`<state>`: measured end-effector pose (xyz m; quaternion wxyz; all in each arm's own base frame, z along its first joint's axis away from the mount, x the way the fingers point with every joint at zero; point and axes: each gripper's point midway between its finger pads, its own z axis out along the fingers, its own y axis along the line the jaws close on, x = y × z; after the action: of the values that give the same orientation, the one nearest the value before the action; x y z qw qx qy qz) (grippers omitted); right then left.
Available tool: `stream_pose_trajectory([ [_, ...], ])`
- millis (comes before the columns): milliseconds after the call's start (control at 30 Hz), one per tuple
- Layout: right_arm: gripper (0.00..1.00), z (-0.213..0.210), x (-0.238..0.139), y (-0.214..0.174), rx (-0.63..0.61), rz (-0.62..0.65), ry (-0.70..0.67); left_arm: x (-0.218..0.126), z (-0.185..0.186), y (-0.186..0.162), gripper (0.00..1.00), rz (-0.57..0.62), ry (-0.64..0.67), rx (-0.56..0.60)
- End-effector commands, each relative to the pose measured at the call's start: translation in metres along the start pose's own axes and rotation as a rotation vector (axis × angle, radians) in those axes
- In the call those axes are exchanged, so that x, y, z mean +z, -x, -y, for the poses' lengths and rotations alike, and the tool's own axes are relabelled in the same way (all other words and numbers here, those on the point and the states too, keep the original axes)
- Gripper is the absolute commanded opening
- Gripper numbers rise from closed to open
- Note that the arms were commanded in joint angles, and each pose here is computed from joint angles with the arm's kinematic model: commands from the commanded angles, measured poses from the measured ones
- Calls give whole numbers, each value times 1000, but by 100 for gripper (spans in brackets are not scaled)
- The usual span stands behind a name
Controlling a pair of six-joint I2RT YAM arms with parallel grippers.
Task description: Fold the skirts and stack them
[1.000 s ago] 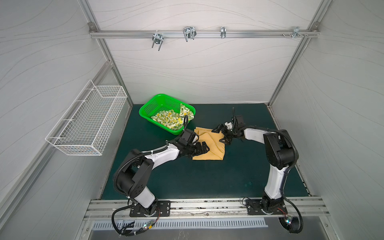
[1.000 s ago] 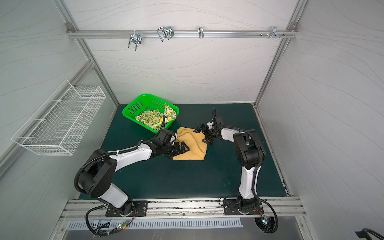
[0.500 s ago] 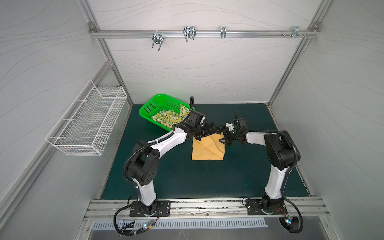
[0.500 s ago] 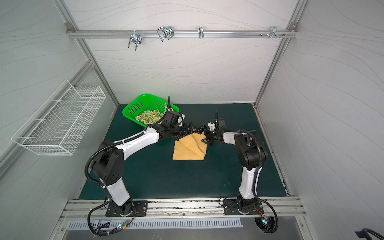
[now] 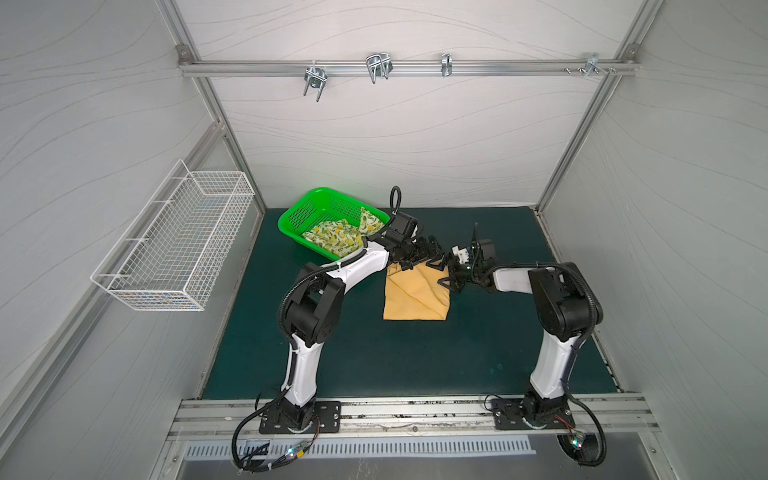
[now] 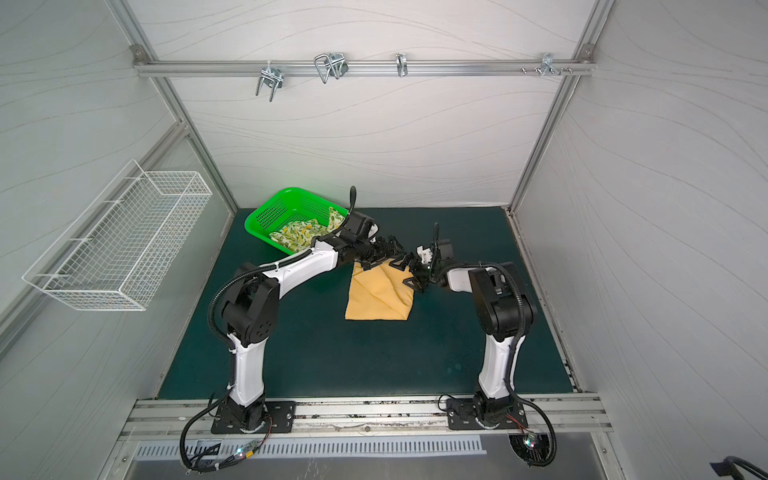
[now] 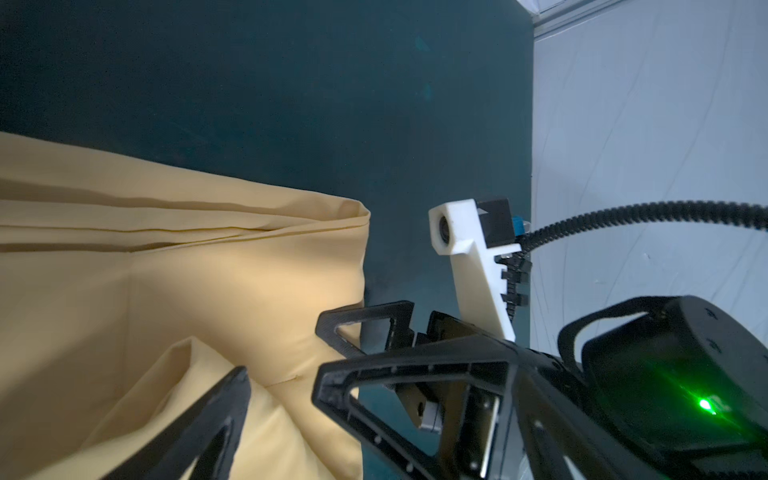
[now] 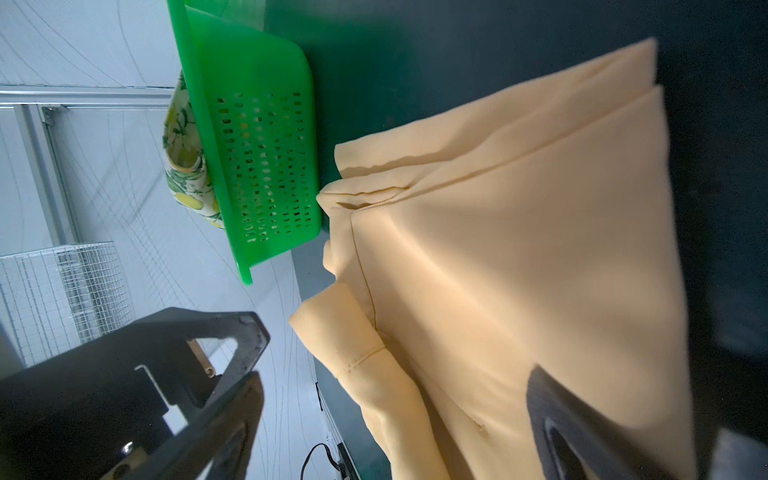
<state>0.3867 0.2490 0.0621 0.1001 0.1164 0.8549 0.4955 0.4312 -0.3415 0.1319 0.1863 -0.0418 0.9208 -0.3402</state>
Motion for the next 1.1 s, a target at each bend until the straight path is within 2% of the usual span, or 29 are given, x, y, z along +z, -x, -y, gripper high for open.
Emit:
stream_pose_trajectory([
  [0,99,49,3,-26,155,-59,-130,-11,-28,6,99,20,182,-25],
  [200,99,49,4,-23,153,-58,-134,-33,-61,-2,99,34,363,-66],
  [400,99,47,3,-21,147,-52,-134,-35,-82,-12,99,10,470,-112],
  [700,99,46,2,-22,143,-52,-131,-13,-96,-20,99,-79,543,-135],
  [833,99,47,3,-23,146,-53,-132,-10,-87,-12,99,-74,548,-116],
  [1067,99,45,2,-23,141,-51,-128,-3,-91,-19,99,-146,618,-91],
])
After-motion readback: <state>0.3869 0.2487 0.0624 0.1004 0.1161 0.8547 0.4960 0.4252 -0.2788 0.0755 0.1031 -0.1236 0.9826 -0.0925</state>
